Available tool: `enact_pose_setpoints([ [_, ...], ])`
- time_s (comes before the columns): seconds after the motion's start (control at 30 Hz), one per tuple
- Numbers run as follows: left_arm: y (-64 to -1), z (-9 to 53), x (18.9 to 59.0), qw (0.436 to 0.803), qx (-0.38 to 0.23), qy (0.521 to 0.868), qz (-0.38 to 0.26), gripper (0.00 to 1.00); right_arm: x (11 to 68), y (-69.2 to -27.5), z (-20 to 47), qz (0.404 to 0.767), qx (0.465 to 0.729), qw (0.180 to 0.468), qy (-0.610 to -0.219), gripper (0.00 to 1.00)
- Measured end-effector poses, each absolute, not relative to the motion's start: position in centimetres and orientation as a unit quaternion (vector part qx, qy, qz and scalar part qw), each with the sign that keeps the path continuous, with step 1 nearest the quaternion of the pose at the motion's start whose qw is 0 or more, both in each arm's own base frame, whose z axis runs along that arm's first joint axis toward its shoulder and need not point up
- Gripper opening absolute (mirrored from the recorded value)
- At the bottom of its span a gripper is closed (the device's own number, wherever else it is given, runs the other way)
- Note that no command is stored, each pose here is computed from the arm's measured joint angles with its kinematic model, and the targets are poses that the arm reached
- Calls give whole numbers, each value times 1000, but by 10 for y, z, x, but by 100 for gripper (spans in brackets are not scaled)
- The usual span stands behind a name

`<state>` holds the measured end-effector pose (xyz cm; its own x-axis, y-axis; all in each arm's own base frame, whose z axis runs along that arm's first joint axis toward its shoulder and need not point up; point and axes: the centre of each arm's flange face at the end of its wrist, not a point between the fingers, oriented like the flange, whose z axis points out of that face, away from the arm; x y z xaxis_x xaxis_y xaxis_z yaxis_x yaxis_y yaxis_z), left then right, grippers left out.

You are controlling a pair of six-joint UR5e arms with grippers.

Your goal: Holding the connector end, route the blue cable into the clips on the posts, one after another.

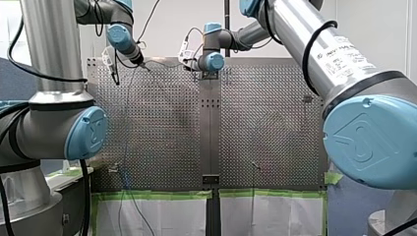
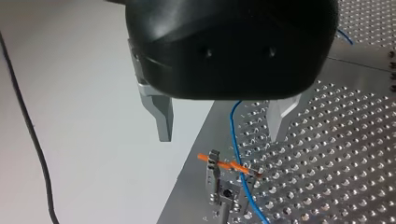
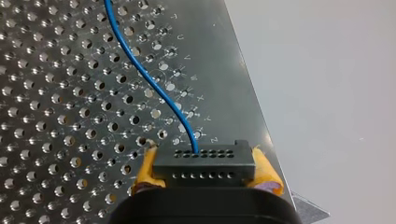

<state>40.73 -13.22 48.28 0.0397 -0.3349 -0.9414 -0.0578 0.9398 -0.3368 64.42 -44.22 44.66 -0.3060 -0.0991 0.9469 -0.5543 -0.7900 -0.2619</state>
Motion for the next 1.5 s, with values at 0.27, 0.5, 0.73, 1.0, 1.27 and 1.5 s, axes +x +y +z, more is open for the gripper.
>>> enact_pose_setpoints([
  [0.27, -131, 479, 411, 710, -132, 689, -66, 100, 644, -443, 446, 755, 570, 151, -287, 0],
  [0.5, -135, 472, 416, 707, -117, 696, -54, 100, 643, -444, 446, 755, 569, 152, -288, 0],
  [0.73, -139, 472, 415, 707, -105, 698, -46, 100, 643, -444, 446, 754, 571, 152, -288, 0],
  [1.0, -138, 471, 414, 708, -112, 697, -37, 100, 641, -446, 443, 751, 574, 156, -287, 0],
  [1.27, -141, 471, 413, 708, -113, 697, -37, 100, 641, -445, 442, 748, 577, 155, -289, 0],
  [1.5, -149, 472, 411, 708, -91, 699, -43, 100, 641, -444, 441, 747, 578, 153, -290, 0],
])
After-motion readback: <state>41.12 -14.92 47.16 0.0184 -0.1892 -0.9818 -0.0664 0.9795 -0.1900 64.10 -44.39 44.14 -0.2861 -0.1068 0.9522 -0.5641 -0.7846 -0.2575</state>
